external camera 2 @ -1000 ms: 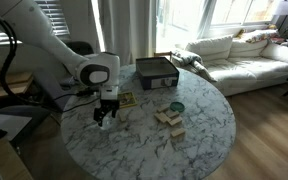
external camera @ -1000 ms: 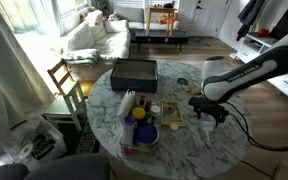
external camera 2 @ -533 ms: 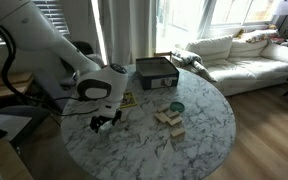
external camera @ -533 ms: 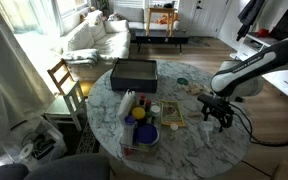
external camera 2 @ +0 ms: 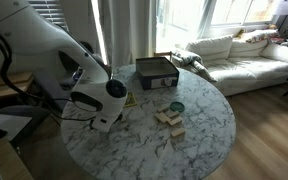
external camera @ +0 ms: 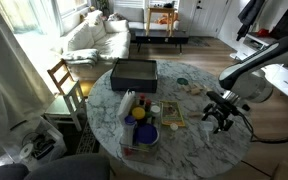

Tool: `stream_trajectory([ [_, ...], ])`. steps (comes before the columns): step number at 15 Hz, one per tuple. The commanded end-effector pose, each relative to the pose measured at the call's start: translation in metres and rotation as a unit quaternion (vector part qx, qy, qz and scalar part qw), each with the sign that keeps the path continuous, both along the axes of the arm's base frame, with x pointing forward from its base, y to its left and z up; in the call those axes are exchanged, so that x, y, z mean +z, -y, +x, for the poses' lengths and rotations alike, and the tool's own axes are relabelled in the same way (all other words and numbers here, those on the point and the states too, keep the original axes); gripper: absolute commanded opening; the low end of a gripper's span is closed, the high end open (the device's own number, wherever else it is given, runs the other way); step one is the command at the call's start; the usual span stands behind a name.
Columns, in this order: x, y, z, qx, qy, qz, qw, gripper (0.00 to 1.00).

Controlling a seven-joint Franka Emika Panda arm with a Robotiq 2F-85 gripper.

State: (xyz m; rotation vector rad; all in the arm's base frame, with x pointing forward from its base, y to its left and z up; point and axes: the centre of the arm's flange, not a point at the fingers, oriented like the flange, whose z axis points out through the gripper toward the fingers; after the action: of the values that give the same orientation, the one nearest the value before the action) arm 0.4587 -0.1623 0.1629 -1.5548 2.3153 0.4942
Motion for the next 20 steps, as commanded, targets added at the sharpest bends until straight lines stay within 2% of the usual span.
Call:
stream_trajectory([
  [1, -0.013, 0.004, -0.023, -0.036, 0.031, 0.038, 0.9982, 1.0],
  [5, -0.018, 0.011, -0.031, -0.061, 0.058, 0.043, 0.9955, 1.0],
  [8, -0.022, 0.013, -0.03, -0.068, 0.068, 0.047, 0.9943, 0.66],
  [13, -0.008, 0.014, -0.027, -0.062, 0.075, 0.037, 0.9946, 0.27],
  [16, 0.016, 0.011, -0.021, -0.03, 0.049, 0.01, 0.9983, 0.25],
  [20, 0.051, 0.003, 0.001, 0.02, 0.026, -0.067, 0.9972, 0.25],
])
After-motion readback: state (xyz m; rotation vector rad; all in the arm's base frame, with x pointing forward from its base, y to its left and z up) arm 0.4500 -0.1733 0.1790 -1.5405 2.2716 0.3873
